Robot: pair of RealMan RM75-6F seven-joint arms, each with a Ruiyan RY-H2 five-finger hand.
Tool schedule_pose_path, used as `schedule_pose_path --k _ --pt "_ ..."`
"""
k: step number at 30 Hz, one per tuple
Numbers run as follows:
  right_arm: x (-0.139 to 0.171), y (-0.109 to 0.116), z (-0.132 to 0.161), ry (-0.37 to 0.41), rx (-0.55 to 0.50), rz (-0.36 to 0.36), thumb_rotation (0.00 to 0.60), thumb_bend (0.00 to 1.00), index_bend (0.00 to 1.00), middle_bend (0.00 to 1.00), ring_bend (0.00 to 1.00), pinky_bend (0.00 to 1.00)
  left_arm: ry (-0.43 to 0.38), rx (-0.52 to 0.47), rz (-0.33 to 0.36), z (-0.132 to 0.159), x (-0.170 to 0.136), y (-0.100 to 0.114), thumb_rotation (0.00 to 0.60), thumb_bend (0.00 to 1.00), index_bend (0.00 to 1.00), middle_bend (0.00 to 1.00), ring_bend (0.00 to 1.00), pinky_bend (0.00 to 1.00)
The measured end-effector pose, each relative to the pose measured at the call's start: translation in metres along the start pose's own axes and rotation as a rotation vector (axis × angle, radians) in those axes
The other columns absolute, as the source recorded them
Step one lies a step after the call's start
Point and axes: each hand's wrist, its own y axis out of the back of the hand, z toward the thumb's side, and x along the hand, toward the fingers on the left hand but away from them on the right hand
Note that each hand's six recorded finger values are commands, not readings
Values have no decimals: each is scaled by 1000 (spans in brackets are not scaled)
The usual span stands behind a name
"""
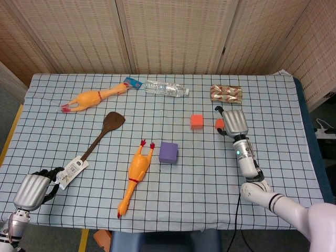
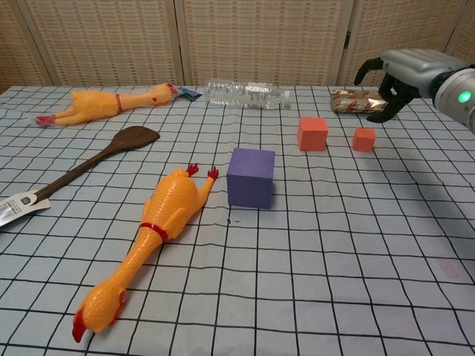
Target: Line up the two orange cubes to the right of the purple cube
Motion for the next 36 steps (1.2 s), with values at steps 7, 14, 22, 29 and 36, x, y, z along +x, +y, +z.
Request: schedule_pose_path --k 7,14,22,29,36 --pt "-26 -24 18 -14 -52 93 600 114 233 874 940 949 7 -2 -27 -2 2 -6 600 433 278 520 459 634" --pt "-45 -35 36 -20 -123 138 600 114 293 895 958 961 18 -4 -40 -5 3 -9 600 434 278 522 459 634" --pt "-56 -43 49 -18 -176 165 600 114 373 904 965 970 10 -6 -43 -3 3 -10 600 434 278 524 459 634" --pt "-61 -48 58 -15 -198 180 600 114 409 904 966 971 6 -7 -55 -3 3 -12 600 434 280 525 459 634" --pt "-60 -55 66 4 -203 191 600 114 440 906 970 974 6 -9 -61 -3 3 -13 600 434 280 525 459 634"
